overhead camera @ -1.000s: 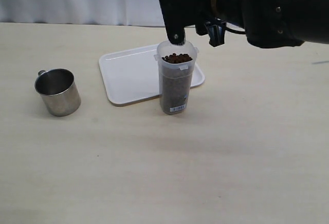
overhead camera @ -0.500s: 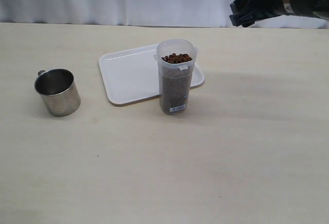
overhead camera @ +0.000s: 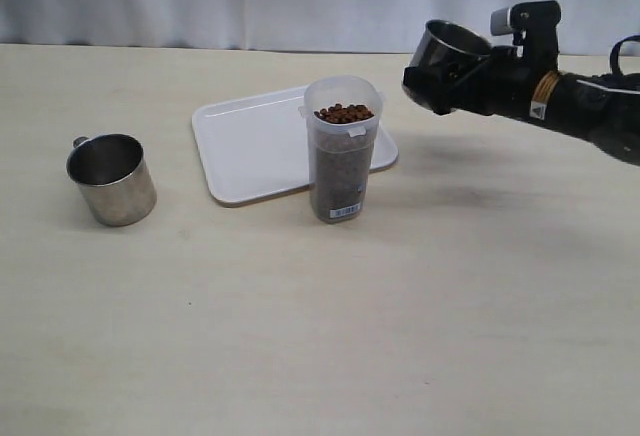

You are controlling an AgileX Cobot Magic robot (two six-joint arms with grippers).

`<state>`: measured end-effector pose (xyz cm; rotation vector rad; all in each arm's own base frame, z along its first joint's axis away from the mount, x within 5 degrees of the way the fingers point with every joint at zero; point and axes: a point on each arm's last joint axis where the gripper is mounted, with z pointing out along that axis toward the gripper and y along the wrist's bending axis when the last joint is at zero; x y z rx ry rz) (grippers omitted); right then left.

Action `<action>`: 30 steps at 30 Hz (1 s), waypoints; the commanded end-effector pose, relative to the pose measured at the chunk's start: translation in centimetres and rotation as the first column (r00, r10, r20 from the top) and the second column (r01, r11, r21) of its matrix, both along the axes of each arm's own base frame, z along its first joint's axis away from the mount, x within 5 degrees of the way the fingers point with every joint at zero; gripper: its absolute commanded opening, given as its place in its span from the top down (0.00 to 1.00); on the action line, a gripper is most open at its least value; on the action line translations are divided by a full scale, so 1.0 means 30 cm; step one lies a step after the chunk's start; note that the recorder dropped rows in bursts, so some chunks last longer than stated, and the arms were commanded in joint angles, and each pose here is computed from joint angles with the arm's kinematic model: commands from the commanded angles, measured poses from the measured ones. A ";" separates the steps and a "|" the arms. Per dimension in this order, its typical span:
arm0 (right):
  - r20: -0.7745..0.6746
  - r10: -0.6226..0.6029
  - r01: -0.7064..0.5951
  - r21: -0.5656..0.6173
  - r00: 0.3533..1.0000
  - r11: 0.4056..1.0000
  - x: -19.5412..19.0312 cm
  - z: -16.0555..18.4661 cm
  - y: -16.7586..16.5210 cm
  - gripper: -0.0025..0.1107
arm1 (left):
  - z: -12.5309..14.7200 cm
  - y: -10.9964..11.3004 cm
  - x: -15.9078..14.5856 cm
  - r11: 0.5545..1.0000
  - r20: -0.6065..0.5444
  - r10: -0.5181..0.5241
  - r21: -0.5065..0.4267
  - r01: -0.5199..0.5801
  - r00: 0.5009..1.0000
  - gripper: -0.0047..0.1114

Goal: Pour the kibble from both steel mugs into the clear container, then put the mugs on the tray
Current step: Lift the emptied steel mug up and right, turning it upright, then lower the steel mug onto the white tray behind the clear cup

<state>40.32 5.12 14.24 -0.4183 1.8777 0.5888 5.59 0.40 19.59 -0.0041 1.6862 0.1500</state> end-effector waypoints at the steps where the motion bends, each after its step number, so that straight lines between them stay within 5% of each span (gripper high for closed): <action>1: 0.106 -0.011 0.007 0.041 0.994 0.999 0.018 -0.028 -0.005 0.94 | 0.000 0.000 0.000 1.000 0.009 -0.002 0.001 0.002 1.000 0.96; 15: 0.169 0.125 -0.109 -0.101 0.978 0.989 0.120 -0.058 0.012 0.94 | 0.000 0.000 0.000 1.000 0.009 -0.002 0.001 0.002 1.000 0.96; 30: 0.165 0.254 -0.225 -0.176 0.953 0.958 0.184 -0.146 0.163 0.94 | 0.000 0.000 0.000 1.000 0.009 -0.002 0.001 0.002 1.000 0.96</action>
